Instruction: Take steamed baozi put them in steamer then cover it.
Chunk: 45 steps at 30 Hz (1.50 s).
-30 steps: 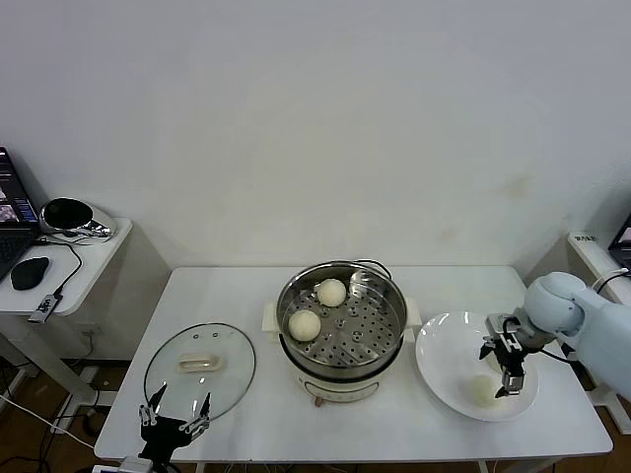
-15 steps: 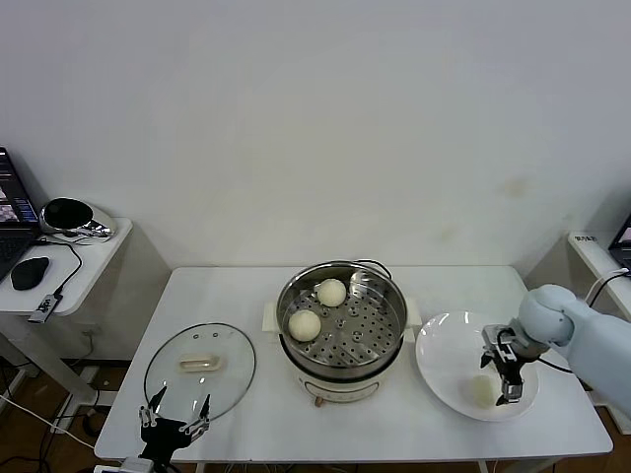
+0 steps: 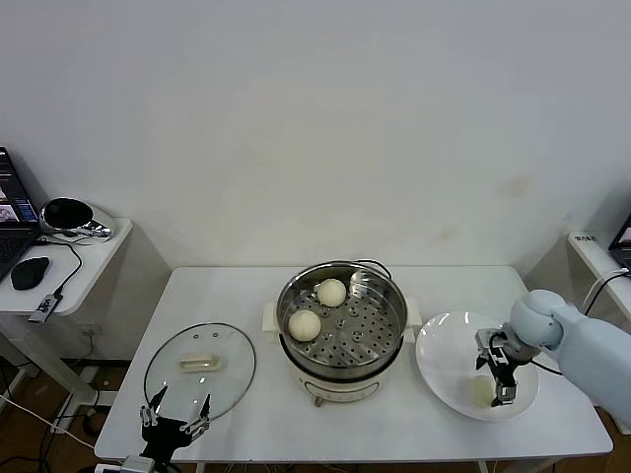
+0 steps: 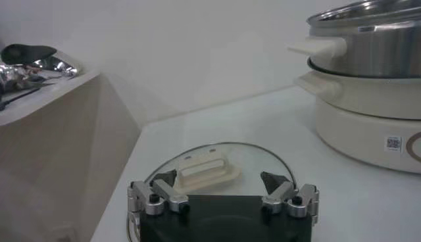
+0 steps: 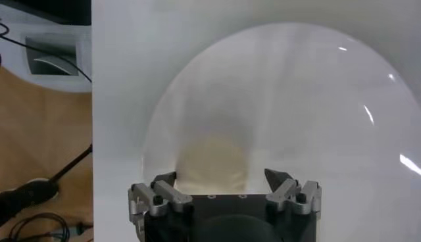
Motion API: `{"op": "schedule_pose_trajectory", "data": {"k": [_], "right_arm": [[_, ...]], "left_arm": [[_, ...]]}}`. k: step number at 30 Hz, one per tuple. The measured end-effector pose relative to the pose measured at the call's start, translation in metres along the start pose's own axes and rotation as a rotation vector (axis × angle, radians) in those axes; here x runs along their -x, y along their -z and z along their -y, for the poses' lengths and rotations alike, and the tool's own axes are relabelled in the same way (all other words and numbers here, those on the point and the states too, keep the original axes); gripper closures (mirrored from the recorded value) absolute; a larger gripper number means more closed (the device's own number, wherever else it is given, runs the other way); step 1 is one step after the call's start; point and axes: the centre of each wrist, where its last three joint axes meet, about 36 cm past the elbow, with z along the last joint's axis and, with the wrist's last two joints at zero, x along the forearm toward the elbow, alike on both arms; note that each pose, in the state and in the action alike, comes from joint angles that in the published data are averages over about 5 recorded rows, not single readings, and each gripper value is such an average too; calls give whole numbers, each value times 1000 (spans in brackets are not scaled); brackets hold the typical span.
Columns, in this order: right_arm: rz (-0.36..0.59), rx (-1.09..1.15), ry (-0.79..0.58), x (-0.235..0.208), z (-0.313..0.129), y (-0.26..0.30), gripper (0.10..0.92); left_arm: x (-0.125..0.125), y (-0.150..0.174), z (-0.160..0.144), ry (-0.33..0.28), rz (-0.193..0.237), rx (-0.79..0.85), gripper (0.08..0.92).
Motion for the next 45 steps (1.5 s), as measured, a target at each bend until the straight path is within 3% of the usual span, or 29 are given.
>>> {"op": "schedule_pose_trajectory", "data": {"k": [5,13,24,35,45], "right_arm": [[0,3,-3,2,-1,0,227],[5,12,-9,2,-1,-2,408],[17,26,-28,-25,4,-8,444],[88,-8,-124,-130,51,15,445],[212,-181,-203,-251,112,96,445]], "left_arm": [[0,-1,1,-1,-1,0,177],[1,-1,1,-2,-2,1,177],[4,1,5,-11,6,3,177],[10,8,6,-6,35,-2,177],[9,17,-2,36,71,3,177]]}}
